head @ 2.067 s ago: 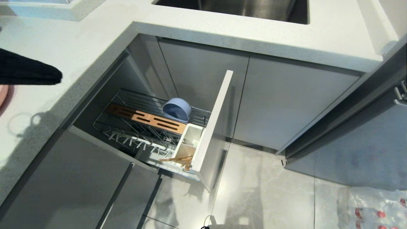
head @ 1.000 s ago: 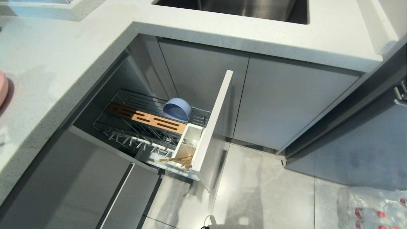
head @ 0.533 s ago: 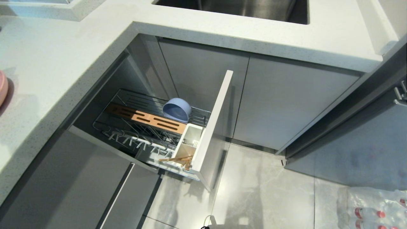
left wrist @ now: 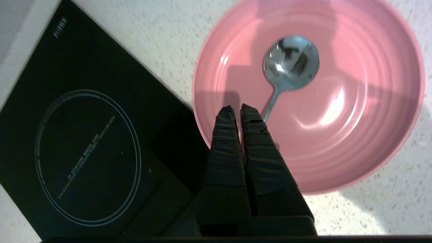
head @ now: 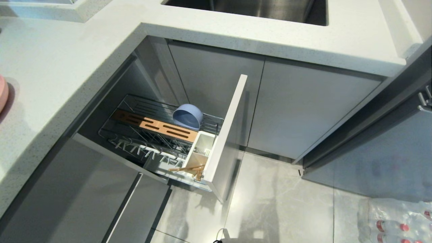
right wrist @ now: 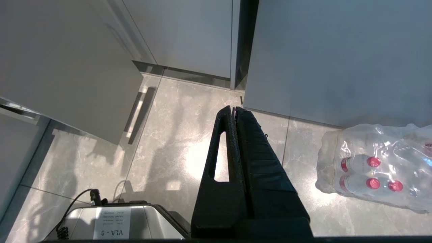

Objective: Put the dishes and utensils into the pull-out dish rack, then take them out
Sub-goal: Pick up the spoon and place it in the cupboard

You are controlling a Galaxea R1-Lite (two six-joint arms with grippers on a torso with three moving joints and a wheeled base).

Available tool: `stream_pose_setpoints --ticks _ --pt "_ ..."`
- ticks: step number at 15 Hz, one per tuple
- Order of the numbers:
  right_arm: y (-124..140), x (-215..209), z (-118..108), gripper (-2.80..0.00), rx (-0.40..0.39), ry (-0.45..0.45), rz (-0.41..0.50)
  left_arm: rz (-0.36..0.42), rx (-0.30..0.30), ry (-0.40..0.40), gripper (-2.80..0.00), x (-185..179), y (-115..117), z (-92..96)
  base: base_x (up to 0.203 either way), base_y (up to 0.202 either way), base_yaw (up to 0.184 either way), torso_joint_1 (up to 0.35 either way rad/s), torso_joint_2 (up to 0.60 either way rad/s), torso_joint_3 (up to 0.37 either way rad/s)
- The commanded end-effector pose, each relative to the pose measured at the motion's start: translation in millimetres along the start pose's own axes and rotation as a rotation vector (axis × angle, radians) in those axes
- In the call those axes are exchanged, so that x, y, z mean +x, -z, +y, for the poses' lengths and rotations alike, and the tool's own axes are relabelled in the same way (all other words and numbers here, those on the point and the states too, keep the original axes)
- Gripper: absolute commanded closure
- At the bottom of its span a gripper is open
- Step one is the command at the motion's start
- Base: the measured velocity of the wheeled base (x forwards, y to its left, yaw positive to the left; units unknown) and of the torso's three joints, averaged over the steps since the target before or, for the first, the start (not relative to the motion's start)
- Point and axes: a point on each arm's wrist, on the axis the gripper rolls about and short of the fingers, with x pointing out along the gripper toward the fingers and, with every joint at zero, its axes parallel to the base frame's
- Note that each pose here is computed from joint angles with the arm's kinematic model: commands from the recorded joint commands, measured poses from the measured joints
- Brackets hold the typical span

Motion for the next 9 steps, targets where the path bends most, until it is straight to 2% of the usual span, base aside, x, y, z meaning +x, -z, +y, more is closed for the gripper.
stream_pose_setpoints --ticks 1,4,9 --pt "0 0 0 0.00 0.000 0.000 -0.001 0.022 0.011 0.010 0.00 2 3 0.8 0.000 0.000 0.000 0.000 0.00 0.000" --pt "0 0 0 0.00 0.000 0.001 -0.001 0.088 0.059 0.032 0.00 0 10 -2.8 0.000 0.000 0.000 0.000 0.00 0.000" --pt "0 0 0 0.00 0.000 0.000 0.001 0.182 0.079 -0.007 0.00 10 18 3.4 0.000 0.000 0.000 0.000 0.00 0.000"
